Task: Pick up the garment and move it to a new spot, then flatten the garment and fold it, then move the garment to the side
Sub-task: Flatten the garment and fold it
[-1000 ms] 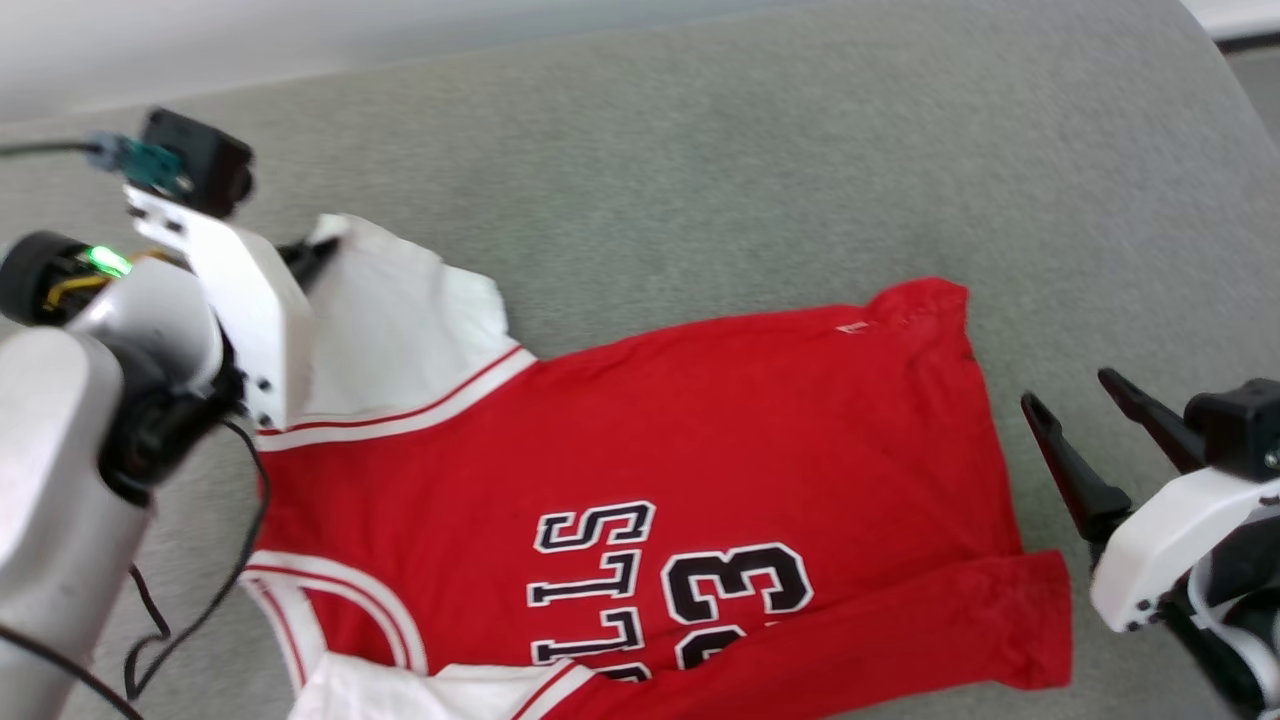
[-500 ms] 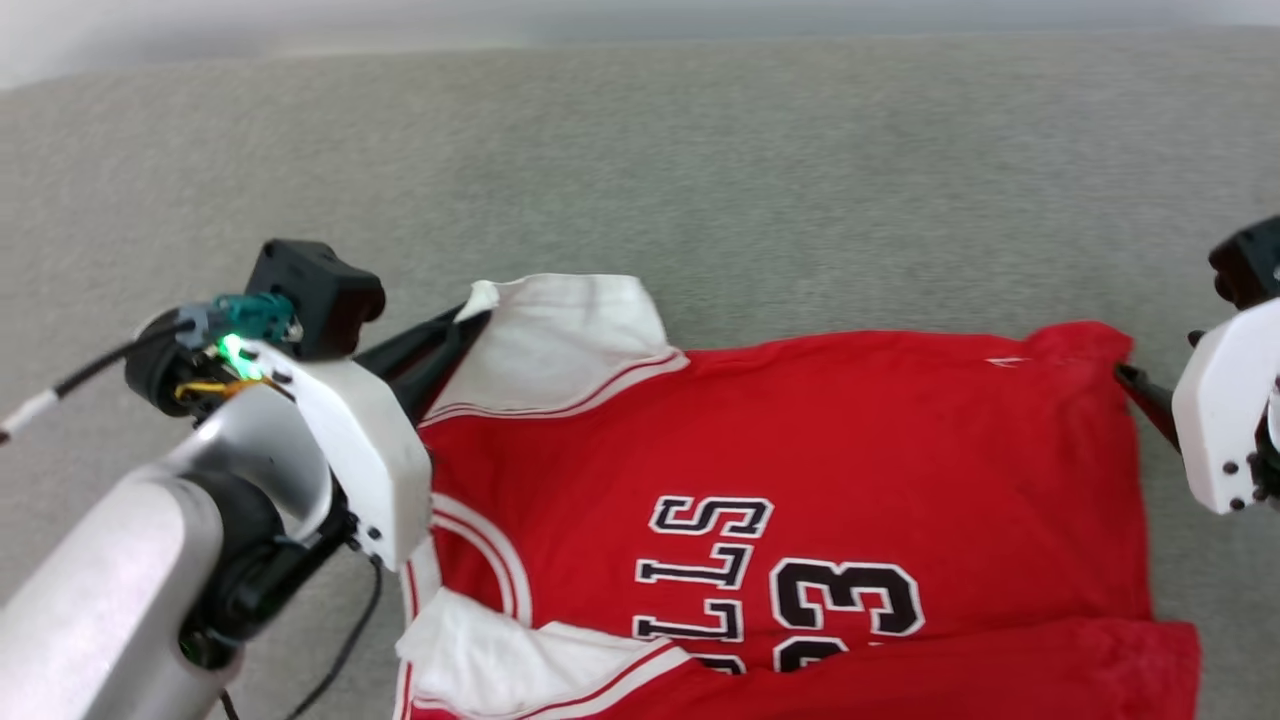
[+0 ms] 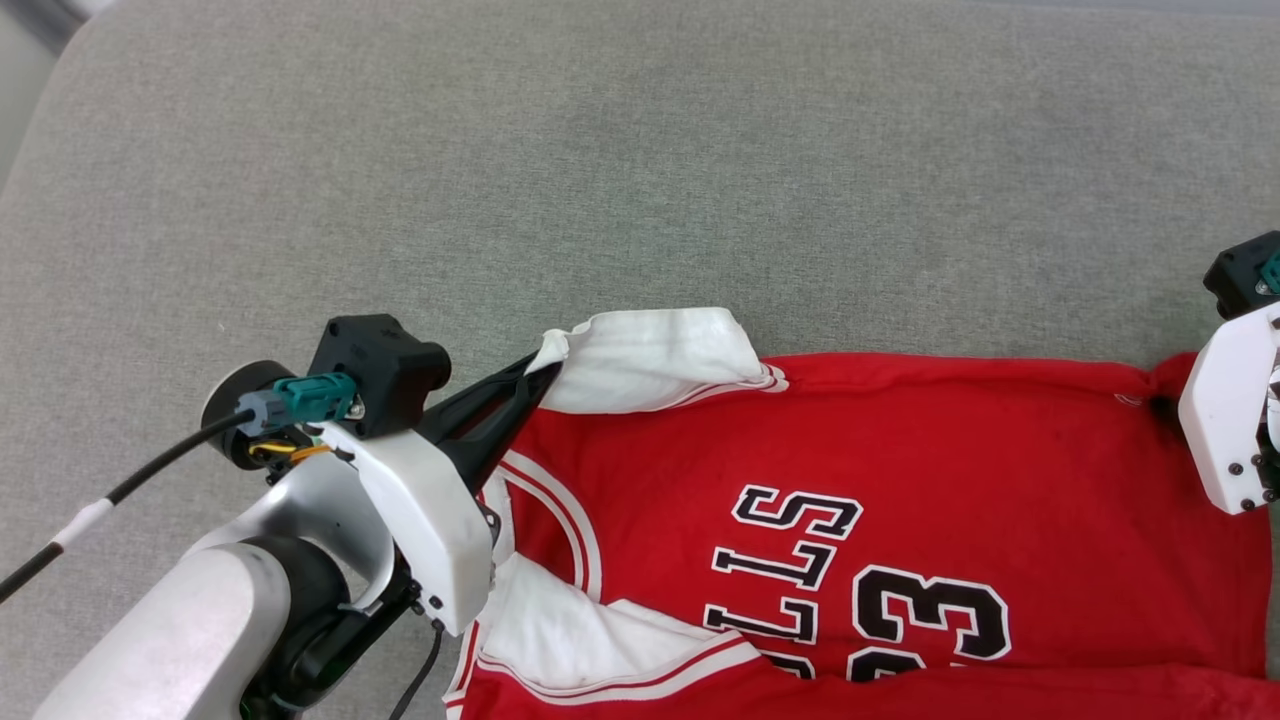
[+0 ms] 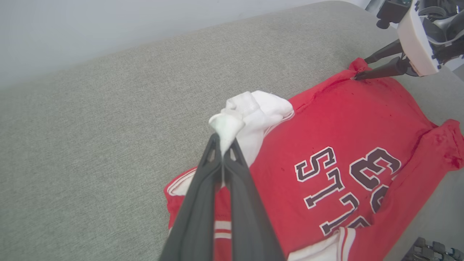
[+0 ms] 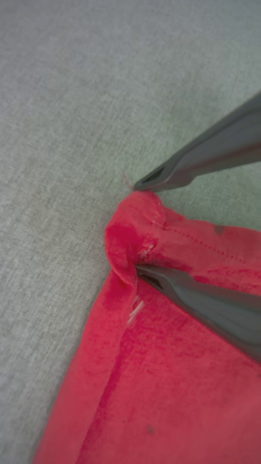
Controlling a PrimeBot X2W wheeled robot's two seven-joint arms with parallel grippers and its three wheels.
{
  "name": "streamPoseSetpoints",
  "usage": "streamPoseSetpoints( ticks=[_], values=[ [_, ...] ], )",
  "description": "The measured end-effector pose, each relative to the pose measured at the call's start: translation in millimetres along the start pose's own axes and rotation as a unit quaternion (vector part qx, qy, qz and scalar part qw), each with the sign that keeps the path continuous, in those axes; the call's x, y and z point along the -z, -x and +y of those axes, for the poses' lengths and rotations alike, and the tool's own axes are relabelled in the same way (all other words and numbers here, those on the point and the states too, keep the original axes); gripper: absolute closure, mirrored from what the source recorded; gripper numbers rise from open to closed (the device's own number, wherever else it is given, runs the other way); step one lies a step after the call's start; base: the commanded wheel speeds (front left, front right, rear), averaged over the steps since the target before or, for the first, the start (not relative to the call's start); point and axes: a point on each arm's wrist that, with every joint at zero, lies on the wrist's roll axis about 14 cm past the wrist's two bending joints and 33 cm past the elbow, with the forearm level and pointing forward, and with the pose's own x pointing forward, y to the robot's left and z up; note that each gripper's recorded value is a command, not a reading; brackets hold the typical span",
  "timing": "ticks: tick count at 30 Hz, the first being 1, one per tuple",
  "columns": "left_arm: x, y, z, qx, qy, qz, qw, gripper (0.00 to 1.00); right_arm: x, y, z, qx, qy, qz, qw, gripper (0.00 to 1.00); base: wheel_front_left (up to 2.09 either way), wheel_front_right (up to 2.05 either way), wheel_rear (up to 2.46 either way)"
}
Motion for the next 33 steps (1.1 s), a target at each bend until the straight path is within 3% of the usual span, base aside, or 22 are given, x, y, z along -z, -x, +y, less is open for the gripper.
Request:
streamPoseSetpoints(
  ticks=[2,3,4,5,6,13,20,27,33],
  values=[
    [2.9,0.2,1.2,-0.002,0.004,0.001,1.000,1.00,1.8,-5.2,1.6,-0.003,0.001,0.004,1.000,0.00,0.00,0.00,0.00],
    [4.6,0.3,1.6,-0.003,0.006,0.003,1.000,1.00,2.8,-6.8,2.3,-0.006,0.001,0.005,1.000,0.10,0.00,0.00,0.00],
    [5.7,0.5,2.0,-0.003,0.006,0.003,1.000,1.00,3.5,-7.5,2.6,-0.007,-0.001,0.005,1.000,0.58,0.00,0.00,0.00],
    [7.0,0.8,2.3,-0.004,0.006,0.005,1.000,1.00,4.1,-7.6,3.1,-0.007,-0.001,0.004,1.000,0.89,0.00,0.00,0.00],
    [7.7,1.1,2.5,-0.004,0.007,0.005,1.000,1.00,4.6,-7.5,4.2,-0.009,-0.001,0.003,1.000,1.00,0.00,0.00,0.00],
    [4.7,9.2,10.8,-0.023,0.011,-0.011,1.000,1.00,-4.1,8.9,1.5,-0.009,-0.027,-0.047,0.998,1.00,0.00,0.00,0.00],
    [6.5,32.2,11.4,-0.044,0.023,-0.023,0.998,1.00,-18.1,53.9,-5.0,-0.002,-0.062,-0.138,0.989,1.00,0.00,0.00,0.00],
    [16.8,61.6,4.7,-0.066,0.050,-0.028,0.996,1.00,5.7,95.5,5.8,-0.006,-0.095,-0.187,0.978,1.00,0.00,0.00,0.00],
    [47.3,82.5,-7.9,-0.066,0.071,0.011,0.995,1.00,37.2,112.8,23.9,-0.013,-0.114,-0.195,0.974,1.00,0.00,0.00,0.00]
  ],
)
